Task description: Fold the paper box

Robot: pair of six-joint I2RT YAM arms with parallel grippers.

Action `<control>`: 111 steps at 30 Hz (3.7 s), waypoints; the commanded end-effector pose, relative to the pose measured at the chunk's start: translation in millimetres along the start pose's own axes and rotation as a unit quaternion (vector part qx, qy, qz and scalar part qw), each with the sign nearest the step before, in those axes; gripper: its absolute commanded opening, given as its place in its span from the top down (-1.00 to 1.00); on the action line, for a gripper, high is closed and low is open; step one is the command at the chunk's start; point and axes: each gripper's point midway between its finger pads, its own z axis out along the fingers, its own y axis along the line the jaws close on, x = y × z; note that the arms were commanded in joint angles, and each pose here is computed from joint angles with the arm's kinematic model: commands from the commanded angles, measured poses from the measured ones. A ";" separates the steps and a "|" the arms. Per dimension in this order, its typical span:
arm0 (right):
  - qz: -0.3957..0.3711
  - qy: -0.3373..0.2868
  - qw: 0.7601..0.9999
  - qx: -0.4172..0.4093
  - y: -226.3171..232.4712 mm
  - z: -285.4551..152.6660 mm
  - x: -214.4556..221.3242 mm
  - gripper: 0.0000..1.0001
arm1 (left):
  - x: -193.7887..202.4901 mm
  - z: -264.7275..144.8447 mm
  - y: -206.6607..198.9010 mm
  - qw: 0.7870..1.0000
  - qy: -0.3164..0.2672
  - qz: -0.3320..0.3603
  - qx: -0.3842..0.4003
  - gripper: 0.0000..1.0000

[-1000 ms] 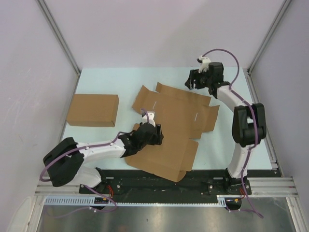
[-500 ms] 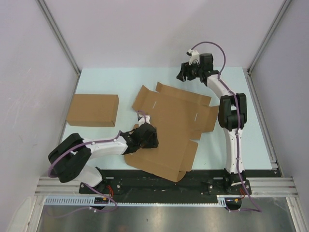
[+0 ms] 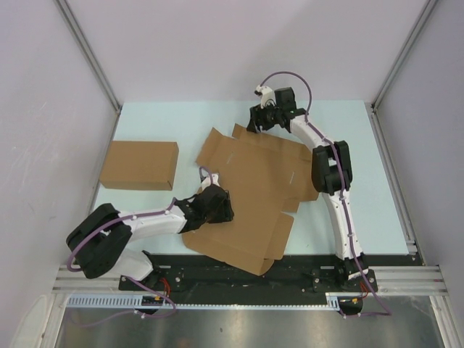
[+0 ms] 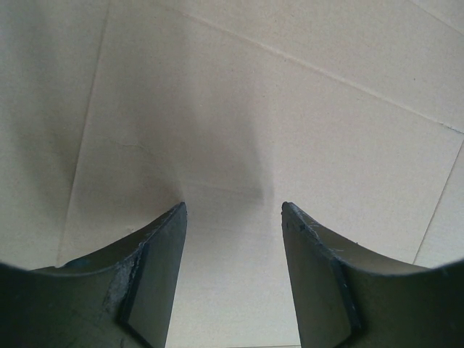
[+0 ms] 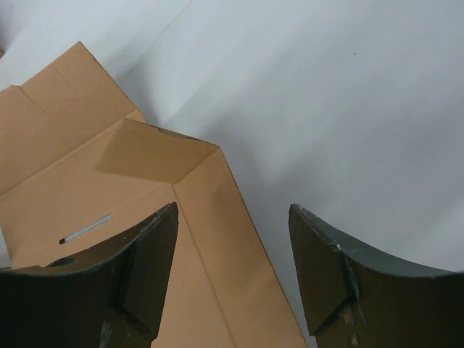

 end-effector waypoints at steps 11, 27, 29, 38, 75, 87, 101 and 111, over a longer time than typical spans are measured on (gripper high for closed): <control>-0.004 0.004 1.000 0.020 -25.1 -0.9 12.2 -0.36 | 57.5 5.4 52.1 0.993 0.090 0.005 -0.070 -0.24; -0.023 0.036 0.998 -0.052 24.0 18.8 28.5 -0.17 | 67.5 5.9 63.5 0.992 0.096 0.004 -0.078 -0.23; -0.024 0.037 0.998 -0.052 25.5 15.4 27.6 -0.03 | 67.5 5.9 63.2 0.992 0.096 0.005 -0.076 -0.24; -0.044 0.034 0.998 -0.021 37.5 -2.9 8.1 0.45 | 62.7 6.5 57.8 0.994 0.088 0.004 -0.067 -0.22; -0.301 -0.009 0.883 0.361 138.2 -199.7 -49.1 0.98 | -203.6 -169.2 -10.0 0.944 -0.319 -0.077 0.027 -0.43; -0.341 0.017 0.865 0.369 154.2 -228.9 -21.2 0.99 | -256.8 -110.3 8.3 0.905 -0.402 -0.098 0.095 -0.59; -0.383 0.047 0.803 0.454 139.9 -233.8 2.0 0.98 | -281.9 -57.2 4.4 0.905 -0.363 -0.136 0.176 -1.00; -0.417 0.023 0.778 0.470 151.3 -236.9 1.7 0.98 | -268.3 -33.6 -45.6 0.848 -0.339 -0.080 0.399 -0.37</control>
